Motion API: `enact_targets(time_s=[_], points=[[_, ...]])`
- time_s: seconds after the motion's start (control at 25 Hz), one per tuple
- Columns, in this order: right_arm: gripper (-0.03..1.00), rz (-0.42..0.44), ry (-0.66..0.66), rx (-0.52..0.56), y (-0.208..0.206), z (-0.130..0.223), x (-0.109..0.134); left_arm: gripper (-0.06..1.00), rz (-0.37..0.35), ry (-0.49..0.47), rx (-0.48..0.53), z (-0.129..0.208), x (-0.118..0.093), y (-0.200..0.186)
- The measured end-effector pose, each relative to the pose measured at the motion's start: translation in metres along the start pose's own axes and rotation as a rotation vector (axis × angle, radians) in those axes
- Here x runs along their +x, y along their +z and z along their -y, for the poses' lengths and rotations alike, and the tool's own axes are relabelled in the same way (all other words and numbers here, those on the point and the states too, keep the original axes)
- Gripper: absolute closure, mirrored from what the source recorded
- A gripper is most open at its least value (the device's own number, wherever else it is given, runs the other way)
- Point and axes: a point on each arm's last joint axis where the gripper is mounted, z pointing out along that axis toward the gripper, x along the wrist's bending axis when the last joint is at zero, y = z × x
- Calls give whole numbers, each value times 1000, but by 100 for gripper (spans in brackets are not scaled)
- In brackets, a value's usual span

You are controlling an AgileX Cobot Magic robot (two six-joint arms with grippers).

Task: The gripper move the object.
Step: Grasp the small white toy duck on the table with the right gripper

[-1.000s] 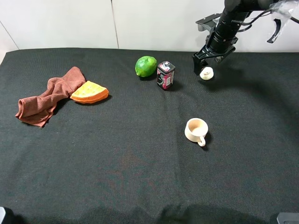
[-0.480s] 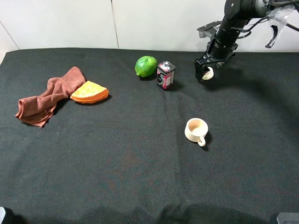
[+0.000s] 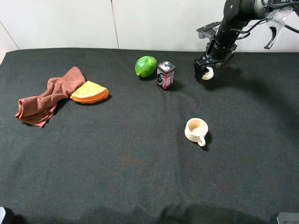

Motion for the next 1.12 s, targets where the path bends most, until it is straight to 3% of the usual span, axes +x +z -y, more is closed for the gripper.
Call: enact_targets(time_s=[1.12], points=[[27, 10, -7, -4, 7, 0, -1, -5, 0, 0, 0, 0, 0, 0]])
